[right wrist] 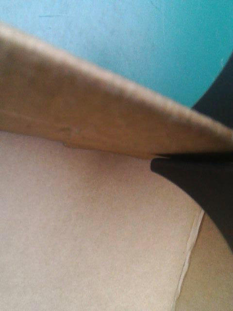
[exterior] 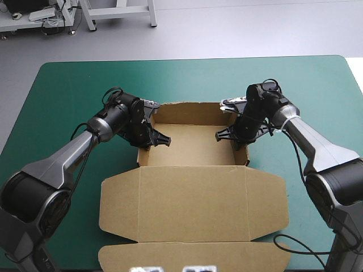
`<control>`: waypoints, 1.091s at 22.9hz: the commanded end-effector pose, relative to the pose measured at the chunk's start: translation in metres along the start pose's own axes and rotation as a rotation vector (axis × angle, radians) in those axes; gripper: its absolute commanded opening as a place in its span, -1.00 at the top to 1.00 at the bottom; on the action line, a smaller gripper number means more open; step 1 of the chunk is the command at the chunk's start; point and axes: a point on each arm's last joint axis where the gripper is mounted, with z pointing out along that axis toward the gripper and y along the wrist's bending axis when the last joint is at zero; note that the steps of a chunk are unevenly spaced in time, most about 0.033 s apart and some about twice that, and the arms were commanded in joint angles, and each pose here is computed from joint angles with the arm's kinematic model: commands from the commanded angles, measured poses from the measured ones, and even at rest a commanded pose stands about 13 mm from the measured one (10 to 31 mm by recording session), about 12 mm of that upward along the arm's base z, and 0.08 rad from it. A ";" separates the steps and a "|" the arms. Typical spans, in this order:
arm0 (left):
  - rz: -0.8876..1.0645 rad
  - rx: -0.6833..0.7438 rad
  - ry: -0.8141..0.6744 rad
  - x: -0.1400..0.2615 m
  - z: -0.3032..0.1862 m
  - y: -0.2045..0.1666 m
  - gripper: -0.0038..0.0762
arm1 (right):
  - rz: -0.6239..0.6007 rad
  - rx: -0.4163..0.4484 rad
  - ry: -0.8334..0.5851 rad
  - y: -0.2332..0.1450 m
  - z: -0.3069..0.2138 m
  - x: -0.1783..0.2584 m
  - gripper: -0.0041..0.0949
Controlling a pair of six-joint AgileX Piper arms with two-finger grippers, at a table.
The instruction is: Fold the box
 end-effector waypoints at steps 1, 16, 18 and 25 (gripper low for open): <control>0.074 0.004 -0.087 -0.002 -0.028 -0.003 0.86 | -0.067 0.009 0.016 0.004 -0.007 0.004 0.93; 0.154 -0.036 -0.222 0.016 -0.090 0.004 -0.40 | -0.113 0.030 -0.186 0.012 -0.085 0.024 -0.78; 0.176 -0.054 -0.259 0.023 -0.109 0.006 -0.40 | -0.127 0.025 -0.276 0.016 -0.114 0.028 -0.78; 0.175 -0.102 -0.361 0.059 -0.169 0.017 -0.38 | -0.169 0.013 -0.449 0.024 -0.173 0.055 -0.78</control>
